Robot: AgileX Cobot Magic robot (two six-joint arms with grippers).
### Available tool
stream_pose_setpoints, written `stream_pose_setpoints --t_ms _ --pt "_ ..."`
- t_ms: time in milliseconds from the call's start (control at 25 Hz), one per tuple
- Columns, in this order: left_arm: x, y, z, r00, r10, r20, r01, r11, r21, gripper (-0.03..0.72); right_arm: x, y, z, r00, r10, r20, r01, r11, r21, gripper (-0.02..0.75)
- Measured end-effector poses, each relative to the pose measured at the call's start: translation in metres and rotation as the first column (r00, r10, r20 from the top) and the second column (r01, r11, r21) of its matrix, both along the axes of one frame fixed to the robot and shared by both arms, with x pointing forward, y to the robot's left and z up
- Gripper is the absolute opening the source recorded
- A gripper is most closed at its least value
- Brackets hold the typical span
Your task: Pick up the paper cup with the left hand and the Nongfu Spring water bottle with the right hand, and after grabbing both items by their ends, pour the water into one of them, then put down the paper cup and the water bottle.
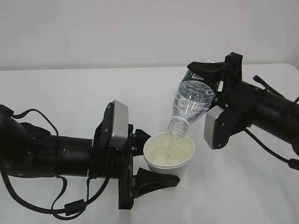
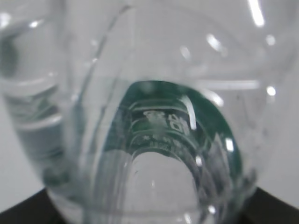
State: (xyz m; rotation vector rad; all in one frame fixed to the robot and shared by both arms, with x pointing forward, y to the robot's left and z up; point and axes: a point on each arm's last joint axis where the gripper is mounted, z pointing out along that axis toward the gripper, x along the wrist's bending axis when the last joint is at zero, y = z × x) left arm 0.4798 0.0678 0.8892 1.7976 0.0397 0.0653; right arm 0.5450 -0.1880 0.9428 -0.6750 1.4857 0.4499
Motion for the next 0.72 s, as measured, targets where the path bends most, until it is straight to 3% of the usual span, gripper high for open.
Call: stream_pose_setpoints --t_ms 720 --pt "0.0 0.0 0.0 1.0 0.0 0.0 0.0 1.0 0.0 0.481 0.0 0.0 0.0001 1.0 0.002 0.02 -0.001 1.0 -0.02 0.428"
